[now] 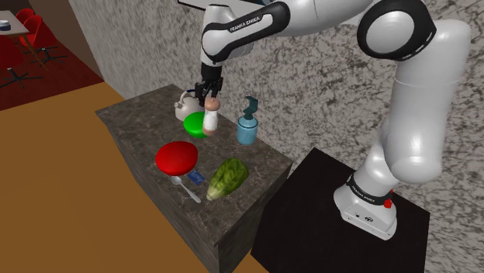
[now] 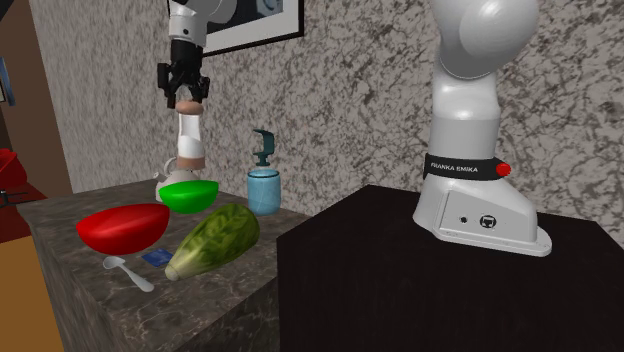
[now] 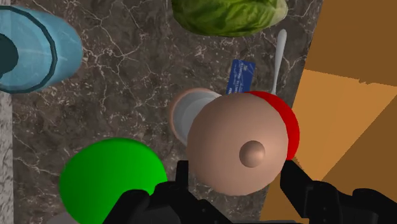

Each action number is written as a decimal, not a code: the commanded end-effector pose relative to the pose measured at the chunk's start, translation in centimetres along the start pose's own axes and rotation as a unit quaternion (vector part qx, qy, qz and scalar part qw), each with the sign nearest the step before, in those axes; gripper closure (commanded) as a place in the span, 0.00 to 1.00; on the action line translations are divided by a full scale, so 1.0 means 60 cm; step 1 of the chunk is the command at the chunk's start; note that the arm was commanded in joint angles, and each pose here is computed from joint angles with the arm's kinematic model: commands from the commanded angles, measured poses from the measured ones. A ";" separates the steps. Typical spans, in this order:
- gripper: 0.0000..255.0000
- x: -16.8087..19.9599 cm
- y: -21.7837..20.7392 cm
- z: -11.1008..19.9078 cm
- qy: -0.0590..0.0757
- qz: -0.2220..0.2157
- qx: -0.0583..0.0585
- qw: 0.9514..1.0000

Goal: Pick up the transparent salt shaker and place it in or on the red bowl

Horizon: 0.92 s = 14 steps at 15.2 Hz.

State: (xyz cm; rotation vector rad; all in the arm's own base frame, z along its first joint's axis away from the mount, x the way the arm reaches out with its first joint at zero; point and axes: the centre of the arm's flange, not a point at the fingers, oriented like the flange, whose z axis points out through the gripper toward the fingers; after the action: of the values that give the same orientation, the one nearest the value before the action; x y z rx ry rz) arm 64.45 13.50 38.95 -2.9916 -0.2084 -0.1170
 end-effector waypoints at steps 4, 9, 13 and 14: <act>1.00 0.070 -0.086 0.001 0.000 0.000 0.000 1.000; 1.00 0.144 -0.167 0.002 0.000 0.000 0.000 1.000; 1.00 0.198 -0.227 0.003 0.000 0.000 0.000 1.000; 1.00 0.198 -0.226 0.011 0.000 0.000 0.000 1.000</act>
State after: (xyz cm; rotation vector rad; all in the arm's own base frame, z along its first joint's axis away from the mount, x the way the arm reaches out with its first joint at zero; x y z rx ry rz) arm 73.97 27.84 41.39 -2.9912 -0.2081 -0.1174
